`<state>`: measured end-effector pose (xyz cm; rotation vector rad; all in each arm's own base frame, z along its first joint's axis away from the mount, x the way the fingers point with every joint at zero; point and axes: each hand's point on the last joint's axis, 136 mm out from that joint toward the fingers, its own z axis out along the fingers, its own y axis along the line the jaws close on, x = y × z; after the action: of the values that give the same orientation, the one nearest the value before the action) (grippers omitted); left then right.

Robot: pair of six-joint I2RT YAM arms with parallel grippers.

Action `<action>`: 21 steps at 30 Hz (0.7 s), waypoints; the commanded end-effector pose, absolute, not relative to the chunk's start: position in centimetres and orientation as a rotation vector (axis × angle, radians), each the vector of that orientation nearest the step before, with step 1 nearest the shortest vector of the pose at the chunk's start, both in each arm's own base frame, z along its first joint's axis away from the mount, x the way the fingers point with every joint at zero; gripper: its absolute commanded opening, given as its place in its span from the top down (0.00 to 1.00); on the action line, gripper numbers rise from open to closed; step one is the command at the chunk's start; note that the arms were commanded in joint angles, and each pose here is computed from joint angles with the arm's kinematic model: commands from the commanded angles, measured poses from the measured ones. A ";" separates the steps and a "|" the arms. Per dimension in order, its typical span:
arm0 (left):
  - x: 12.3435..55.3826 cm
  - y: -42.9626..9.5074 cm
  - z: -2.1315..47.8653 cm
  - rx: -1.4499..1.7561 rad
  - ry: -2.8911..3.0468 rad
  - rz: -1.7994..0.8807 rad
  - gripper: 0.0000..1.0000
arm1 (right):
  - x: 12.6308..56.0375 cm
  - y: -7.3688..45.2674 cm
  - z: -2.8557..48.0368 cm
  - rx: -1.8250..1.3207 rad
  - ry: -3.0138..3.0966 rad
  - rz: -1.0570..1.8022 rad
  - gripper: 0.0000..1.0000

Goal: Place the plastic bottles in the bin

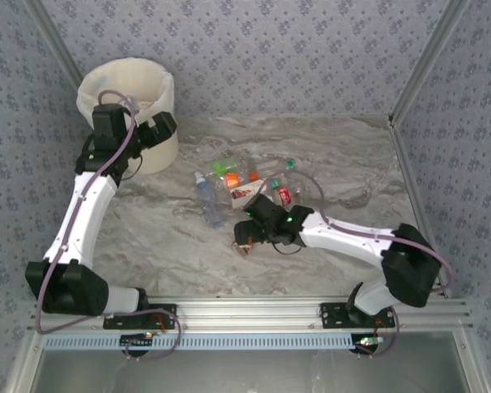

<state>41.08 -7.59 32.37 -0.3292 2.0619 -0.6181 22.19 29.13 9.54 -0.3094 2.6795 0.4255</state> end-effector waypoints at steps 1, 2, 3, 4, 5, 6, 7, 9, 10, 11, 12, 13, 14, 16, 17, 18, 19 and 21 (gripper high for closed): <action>40.2 -7.2 32.7 -0.353 2.031 -0.609 0.01 | 21.4 30.4 8.8 -0.350 2.748 0.385 0.00; 40.0 -7.1 32.2 -0.357 2.043 -0.605 0.01 | 21.4 30.3 8.4 -0.355 2.764 0.340 0.00; 39.9 -7.1 31.9 -0.358 2.051 -0.602 0.01 | 21.5 30.3 8.2 -0.353 2.775 0.312 0.00; 39.9 -7.1 31.5 -0.360 2.062 -0.599 0.00 | 21.0 29.7 7.4 -0.363 2.812 0.245 0.00; 39.8 -7.1 31.3 -0.359 2.070 -0.596 0.00 | 20.7 29.4 6.8 -0.373 2.833 0.203 0.00; 39.8 -7.1 31.0 -0.360 2.077 -0.593 0.00 | 20.4 29.1 6.3 -0.383 2.853 0.171 0.00; 39.9 -7.1 30.8 -0.359 2.082 -0.591 0.00 | 19.9 28.7 5.9 -0.387 2.874 0.141 0.00; 39.9 -7.1 30.4 -0.361 2.093 -0.588 0.00 | 19.2 27.6 5.1 -0.375 2.900 0.082 0.00; 39.8 -7.1 30.2 -0.364 2.097 -0.587 0.00 | 19.0 26.9 4.8 -0.354 2.907 0.051 0.00; 39.9 -7.1 30.0 -0.367 2.101 -0.588 0.01 | 19.0 26.3 4.6 -0.335 2.910 0.035 0.00; 39.9 -7.1 29.9 -0.372 2.102 -0.589 0.01 | 19.1 26.0 4.5 -0.321 2.908 0.033 0.00; 39.9 -7.1 29.6 -0.379 2.107 -0.592 0.01 | 19.2 25.9 4.4 -0.307 2.906 0.039 0.00; 40.0 -7.1 29.3 -0.386 2.110 -0.598 0.01 | 19.3 25.8 4.2 -0.299 2.902 0.043 0.00; 40.1 -7.4 28.8 -0.394 2.118 -0.615 0.01 | 19.8 26.0 3.8 -0.304 2.882 0.064 0.00; 40.1 -7.5 28.6 -0.394 2.124 -0.623 0.01 | 20.1 26.3 3.5 -0.323 2.865 0.084 0.00; 40.2 -7.7 28.4 -0.396 2.131 -0.628 0.01 | 20.4 26.6 3.4 -0.342 2.852 0.100 0.01; 40.2 -7.8 28.1 -0.397 2.140 -0.630 0.01 | 20.9 27.1 3.2 -0.353 2.834 0.125 0.01; 40.1 -8.1 27.7 -0.394 2.155 -0.634 0.01 | 21.8 27.6 3.0 -0.369 2.808 0.151 0.02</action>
<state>39.99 -7.26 27.96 -0.4019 2.1486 -0.5975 20.19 26.69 3.11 -0.3455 2.8746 0.1157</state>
